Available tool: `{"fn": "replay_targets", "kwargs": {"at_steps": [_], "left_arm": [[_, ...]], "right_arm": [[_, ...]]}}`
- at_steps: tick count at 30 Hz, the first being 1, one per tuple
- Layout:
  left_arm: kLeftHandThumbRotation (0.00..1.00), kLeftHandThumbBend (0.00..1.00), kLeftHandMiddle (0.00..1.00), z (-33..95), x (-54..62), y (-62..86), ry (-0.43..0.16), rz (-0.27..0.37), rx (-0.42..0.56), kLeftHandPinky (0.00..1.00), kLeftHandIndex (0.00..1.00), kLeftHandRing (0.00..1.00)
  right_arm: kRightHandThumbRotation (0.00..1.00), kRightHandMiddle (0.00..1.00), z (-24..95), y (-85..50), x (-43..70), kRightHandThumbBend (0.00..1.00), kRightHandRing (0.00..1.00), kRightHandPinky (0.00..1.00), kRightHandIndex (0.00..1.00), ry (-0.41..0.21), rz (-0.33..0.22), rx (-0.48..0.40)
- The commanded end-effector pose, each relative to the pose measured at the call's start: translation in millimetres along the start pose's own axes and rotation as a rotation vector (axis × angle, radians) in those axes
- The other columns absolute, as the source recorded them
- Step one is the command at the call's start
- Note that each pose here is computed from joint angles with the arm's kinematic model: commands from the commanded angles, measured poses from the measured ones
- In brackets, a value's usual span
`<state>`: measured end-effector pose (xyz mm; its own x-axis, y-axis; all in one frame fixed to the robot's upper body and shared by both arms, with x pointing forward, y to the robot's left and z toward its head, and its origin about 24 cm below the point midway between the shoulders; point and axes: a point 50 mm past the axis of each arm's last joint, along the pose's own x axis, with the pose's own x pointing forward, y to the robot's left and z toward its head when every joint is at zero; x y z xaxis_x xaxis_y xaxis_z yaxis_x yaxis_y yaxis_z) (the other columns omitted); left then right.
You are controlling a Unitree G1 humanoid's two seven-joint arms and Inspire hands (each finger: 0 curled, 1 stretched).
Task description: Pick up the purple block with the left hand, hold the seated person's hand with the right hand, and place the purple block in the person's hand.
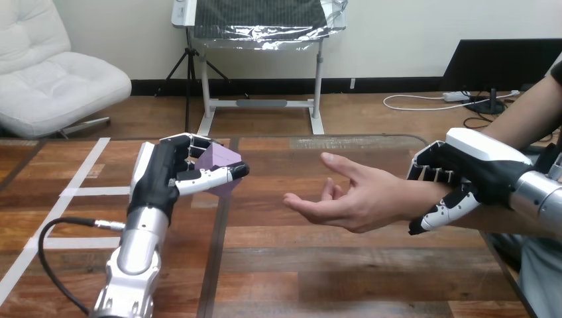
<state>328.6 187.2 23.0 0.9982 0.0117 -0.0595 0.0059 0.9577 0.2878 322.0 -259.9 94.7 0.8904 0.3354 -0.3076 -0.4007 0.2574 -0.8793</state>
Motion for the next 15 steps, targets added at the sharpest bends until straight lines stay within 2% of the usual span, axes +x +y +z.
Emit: {"fn": "replay_targets", "kwargs": {"at_steps": [1, 15], "left_arm": [[0.0, 0.64, 0.45, 46.7, 25.9, -9.1, -0.14, -0.014, -0.002, 0.33, 0.47, 0.38], [0.0, 0.66, 0.44, 59.4, 33.6, -28.0, -0.152, -0.063, -0.007, 0.34, 0.48, 0.39]], "right_arm": [[0.17, 0.46, 8.6, 35.1, 8.1, 0.8, 0.4, 0.36, 0.51, -0.033, 0.083, 0.089], [0.18, 0.46, 16.3, 34.1, 8.8, 0.8, 0.4, 0.36, 0.5, -0.052, 0.073, 0.092]]}}
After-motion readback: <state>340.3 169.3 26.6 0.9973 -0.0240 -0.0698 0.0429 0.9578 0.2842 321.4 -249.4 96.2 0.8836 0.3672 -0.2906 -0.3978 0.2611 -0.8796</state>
